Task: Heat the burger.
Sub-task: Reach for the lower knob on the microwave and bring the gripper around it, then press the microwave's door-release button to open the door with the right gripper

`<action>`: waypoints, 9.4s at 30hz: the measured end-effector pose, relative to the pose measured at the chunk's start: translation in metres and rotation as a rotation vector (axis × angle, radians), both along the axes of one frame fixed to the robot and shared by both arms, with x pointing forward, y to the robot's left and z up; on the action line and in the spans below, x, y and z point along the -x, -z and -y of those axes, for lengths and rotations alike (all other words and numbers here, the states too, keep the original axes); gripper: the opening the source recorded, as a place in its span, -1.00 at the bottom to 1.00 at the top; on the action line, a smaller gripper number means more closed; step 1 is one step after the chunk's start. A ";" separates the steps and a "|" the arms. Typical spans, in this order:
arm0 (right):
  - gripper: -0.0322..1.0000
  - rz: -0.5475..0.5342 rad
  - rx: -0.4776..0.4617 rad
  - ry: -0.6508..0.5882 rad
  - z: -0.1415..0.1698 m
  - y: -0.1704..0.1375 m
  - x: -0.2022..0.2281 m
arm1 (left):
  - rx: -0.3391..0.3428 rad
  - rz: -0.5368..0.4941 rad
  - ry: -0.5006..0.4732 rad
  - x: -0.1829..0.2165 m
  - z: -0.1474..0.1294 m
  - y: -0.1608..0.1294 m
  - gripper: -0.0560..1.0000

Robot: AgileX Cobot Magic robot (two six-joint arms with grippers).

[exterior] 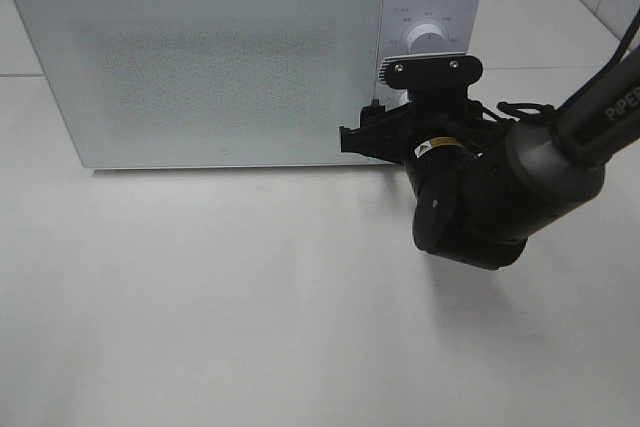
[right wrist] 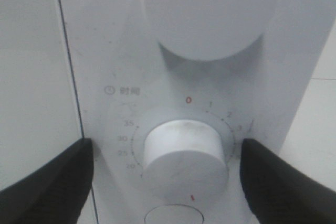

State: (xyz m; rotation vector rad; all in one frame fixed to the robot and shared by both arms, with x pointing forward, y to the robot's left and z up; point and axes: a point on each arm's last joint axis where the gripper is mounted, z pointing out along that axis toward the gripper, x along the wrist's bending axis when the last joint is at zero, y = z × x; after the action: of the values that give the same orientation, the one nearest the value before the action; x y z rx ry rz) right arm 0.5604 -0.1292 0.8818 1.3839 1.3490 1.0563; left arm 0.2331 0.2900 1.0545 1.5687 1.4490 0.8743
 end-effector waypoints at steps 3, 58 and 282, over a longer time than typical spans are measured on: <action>0.51 0.001 0.001 0.001 0.000 0.000 0.000 | 0.000 0.000 0.000 0.000 0.000 0.000 0.99; -0.11 0.049 -0.386 0.084 -0.002 -0.003 0.004 | 0.000 0.000 0.000 0.000 0.000 0.000 0.99; 0.53 -0.280 -0.151 -0.091 0.156 -0.190 0.198 | 0.000 0.000 0.000 0.000 0.000 0.000 0.99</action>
State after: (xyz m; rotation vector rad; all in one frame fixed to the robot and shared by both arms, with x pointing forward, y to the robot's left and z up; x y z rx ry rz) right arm 0.3629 -0.2849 1.0717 1.6428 1.5727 1.0712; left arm 0.2331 0.2900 1.0545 1.5687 1.4490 0.8743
